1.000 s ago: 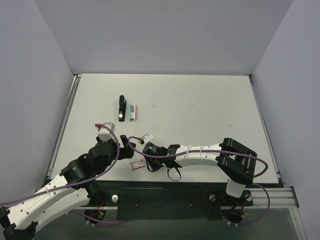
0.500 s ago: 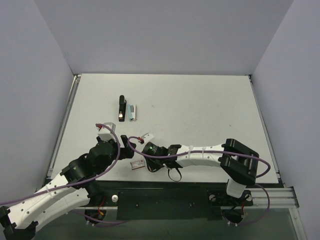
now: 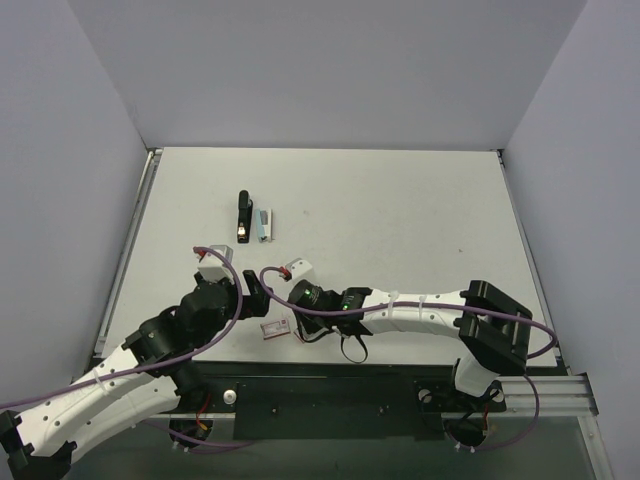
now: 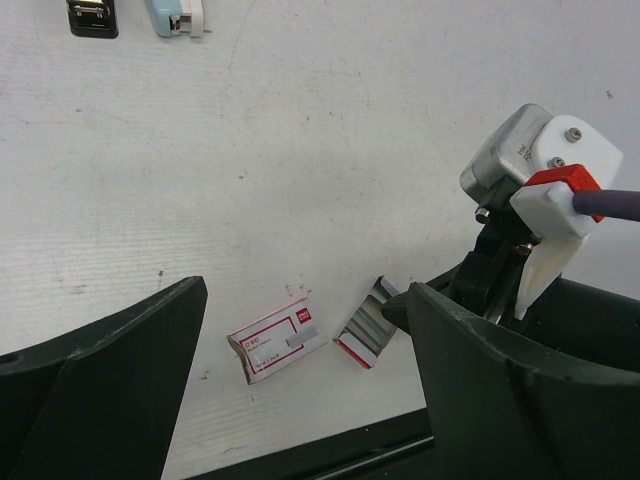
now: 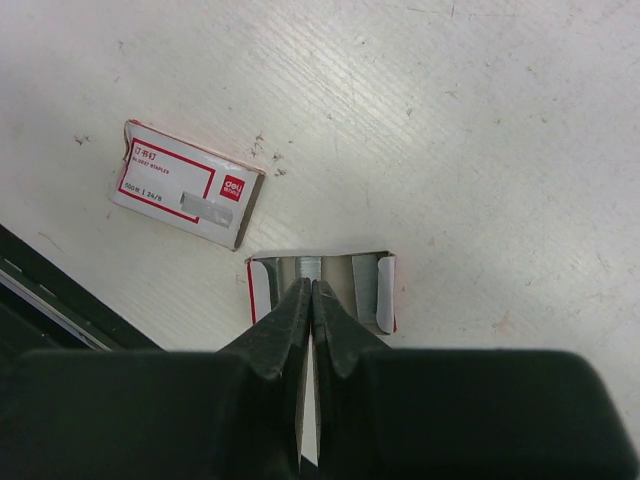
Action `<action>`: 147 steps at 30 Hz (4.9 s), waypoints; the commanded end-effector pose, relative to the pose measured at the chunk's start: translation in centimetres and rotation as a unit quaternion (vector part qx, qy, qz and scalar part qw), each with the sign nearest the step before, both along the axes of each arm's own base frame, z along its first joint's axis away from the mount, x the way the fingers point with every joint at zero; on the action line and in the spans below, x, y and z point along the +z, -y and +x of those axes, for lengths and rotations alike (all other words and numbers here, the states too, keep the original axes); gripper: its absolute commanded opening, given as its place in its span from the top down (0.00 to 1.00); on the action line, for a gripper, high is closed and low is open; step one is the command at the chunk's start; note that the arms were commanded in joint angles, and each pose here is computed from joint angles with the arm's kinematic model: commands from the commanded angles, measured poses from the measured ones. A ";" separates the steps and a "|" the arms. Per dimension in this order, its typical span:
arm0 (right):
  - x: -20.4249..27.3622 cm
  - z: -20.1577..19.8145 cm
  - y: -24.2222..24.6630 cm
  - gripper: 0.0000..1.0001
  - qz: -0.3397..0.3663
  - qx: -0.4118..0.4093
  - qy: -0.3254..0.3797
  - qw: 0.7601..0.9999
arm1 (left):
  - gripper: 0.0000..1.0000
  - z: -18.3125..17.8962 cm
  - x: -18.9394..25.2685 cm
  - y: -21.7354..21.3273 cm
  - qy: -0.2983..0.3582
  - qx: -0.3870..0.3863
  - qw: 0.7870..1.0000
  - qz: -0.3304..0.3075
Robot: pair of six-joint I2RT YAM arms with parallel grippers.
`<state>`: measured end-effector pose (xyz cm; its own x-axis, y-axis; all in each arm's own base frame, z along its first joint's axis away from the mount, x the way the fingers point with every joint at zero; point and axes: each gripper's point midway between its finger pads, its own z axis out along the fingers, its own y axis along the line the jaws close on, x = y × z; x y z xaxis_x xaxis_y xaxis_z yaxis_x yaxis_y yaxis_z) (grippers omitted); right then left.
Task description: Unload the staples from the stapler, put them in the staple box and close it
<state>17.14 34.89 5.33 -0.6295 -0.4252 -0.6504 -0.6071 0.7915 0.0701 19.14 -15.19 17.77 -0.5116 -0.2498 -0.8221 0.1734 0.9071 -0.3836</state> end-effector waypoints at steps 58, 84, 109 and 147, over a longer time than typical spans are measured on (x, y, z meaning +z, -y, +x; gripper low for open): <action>-3.8 0.3 1.8 1.00 -0.036 -0.025 -0.014 0.999 | 0.08 0.7 2.5 1.1 0.021 -0.005 0.999 -0.024; -4.5 0.3 1.9 1.00 -0.039 -0.029 -0.018 0.999 | 0.08 0.7 2.5 1.0 0.021 -0.003 0.999 -0.024; -5.1 -0.1 2.0 0.88 -0.047 -0.023 -0.029 0.998 | 0.08 0.8 2.8 1.1 0.023 -0.004 0.999 -0.025; -1.2 0.5 0.1 0.93 -0.015 -0.025 -0.010 1.000 | 0.08 0.7 2.2 1.2 0.018 -0.006 1.000 -0.025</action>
